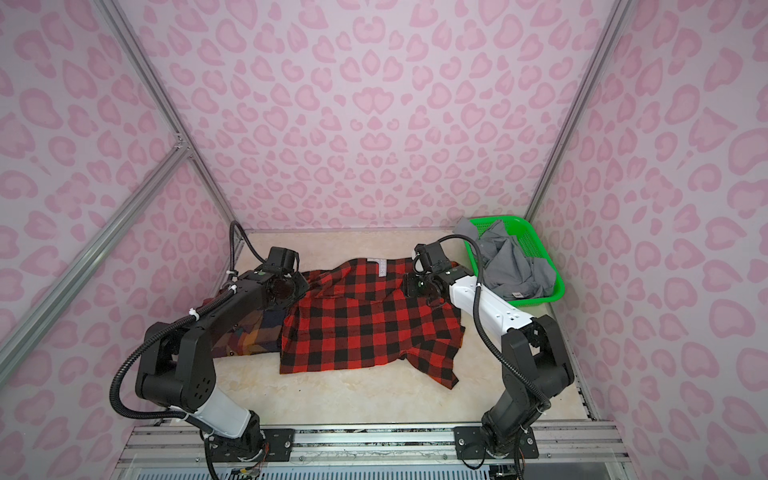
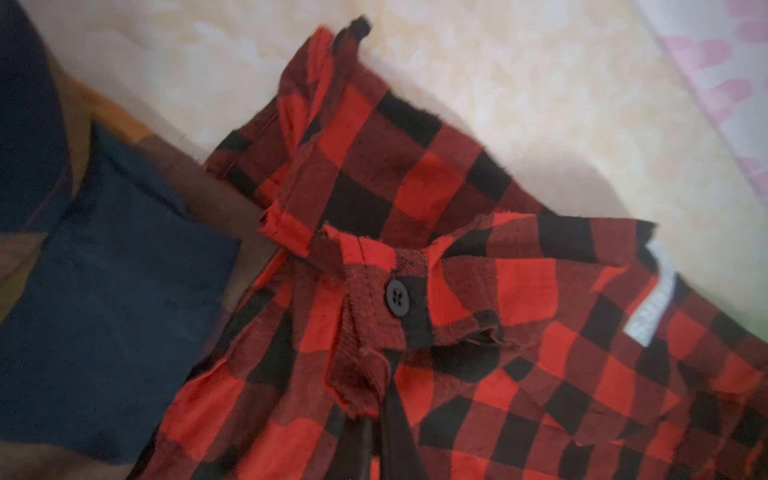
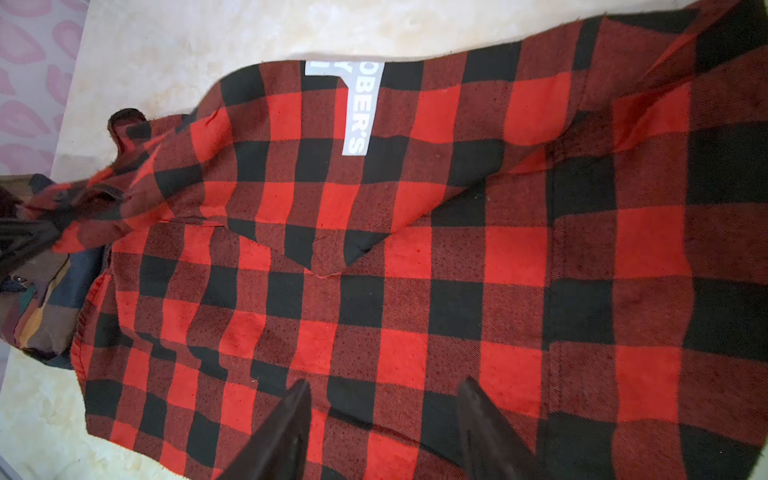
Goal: Fold and stack the long sleeve shirts
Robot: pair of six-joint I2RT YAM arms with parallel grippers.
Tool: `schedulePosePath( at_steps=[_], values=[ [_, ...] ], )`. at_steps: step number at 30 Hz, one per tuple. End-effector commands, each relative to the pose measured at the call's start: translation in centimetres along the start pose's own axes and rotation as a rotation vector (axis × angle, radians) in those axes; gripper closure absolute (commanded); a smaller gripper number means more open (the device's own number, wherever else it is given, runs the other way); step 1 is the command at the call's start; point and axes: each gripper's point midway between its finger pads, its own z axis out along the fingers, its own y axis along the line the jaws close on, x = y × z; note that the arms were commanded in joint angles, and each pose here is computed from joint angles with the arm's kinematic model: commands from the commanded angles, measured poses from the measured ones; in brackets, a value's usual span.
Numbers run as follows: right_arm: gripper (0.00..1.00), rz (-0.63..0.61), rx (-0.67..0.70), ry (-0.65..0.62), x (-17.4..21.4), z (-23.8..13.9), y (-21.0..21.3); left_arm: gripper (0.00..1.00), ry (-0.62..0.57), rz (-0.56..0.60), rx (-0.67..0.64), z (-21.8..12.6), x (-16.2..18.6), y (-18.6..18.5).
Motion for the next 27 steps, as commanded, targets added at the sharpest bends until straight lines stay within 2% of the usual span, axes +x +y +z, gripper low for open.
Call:
schedulePosePath(
  at_steps=[1,7,13,16,19,22,25,27],
  values=[
    [0.43,-0.004,0.029,-0.011,-0.4,0.0,-0.8,0.96,-0.065,-0.025,-0.011,-0.3,-0.6,0.8],
    [0.44,0.028,0.055,-0.021,-1.6,0.2,-2.0,0.96,-0.046,-0.006,-0.077,1.8,0.3,2.4],
    [0.48,0.065,0.109,-0.026,-3.8,1.4,-3.9,0.96,-0.068,0.025,-0.122,3.0,-0.5,2.3],
    [0.53,0.096,0.103,-0.026,-5.1,2.5,-4.6,0.90,-0.080,0.029,-0.140,3.5,-0.5,2.6],
    [0.58,0.104,0.122,-0.037,-6.8,3.8,-5.3,0.80,-0.083,0.041,-0.171,4.1,-0.2,3.4],
    [0.64,0.125,0.123,-0.012,-7.5,6.3,-6.1,0.73,-0.070,0.053,-0.193,4.7,0.3,4.0],
    [0.66,0.153,0.138,0.012,-7.7,8.6,-7.2,0.56,-0.072,0.055,-0.212,4.9,0.5,4.7],
    [0.68,0.163,0.163,0.035,-7.5,9.8,-8.0,0.51,-0.077,0.063,-0.224,4.9,0.5,5.0]
  ],
)
